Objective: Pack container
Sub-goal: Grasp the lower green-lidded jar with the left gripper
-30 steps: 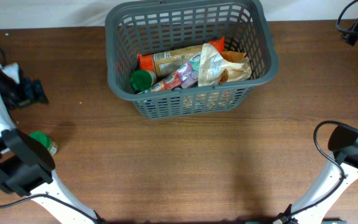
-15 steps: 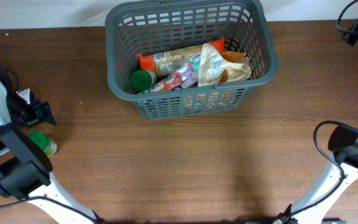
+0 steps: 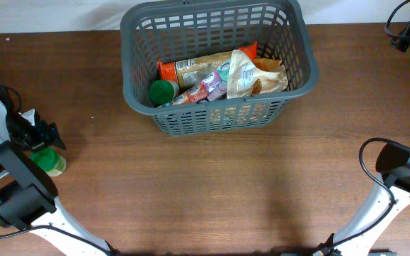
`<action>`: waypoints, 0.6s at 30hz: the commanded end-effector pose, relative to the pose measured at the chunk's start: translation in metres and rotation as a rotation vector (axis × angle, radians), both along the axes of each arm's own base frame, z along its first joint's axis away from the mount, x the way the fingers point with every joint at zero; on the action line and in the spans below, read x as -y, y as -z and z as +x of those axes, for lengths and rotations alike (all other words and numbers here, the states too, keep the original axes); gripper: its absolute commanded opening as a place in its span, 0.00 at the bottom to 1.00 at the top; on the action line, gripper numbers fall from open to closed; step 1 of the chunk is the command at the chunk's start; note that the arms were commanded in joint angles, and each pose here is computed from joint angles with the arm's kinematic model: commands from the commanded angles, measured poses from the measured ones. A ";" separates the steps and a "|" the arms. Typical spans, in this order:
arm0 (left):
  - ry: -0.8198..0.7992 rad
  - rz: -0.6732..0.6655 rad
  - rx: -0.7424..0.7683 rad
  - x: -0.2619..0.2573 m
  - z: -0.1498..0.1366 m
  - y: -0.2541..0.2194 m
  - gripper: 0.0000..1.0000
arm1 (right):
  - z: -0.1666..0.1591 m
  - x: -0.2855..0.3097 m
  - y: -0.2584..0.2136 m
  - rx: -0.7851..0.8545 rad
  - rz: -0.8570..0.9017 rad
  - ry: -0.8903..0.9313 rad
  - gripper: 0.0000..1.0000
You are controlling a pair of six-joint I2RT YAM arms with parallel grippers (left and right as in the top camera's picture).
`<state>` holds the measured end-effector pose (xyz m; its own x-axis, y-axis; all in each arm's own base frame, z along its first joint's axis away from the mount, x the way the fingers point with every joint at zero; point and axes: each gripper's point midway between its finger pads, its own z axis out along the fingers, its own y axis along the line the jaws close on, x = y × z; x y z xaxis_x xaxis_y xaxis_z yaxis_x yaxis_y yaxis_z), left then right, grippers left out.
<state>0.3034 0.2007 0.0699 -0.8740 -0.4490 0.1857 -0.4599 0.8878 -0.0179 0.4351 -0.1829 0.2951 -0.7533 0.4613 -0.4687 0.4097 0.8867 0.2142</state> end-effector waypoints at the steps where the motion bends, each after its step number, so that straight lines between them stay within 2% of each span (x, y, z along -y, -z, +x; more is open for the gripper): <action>1: -0.013 -0.007 -0.017 0.000 -0.004 0.004 0.83 | 0.001 -0.002 0.004 -0.009 0.013 -0.007 0.99; 8: -0.023 0.063 -0.047 -0.012 -0.008 0.005 0.83 | 0.001 -0.002 0.004 -0.009 0.012 -0.007 0.99; 18: -0.026 0.050 -0.054 -0.007 -0.012 0.024 0.81 | 0.001 -0.002 0.004 -0.009 0.013 -0.007 0.99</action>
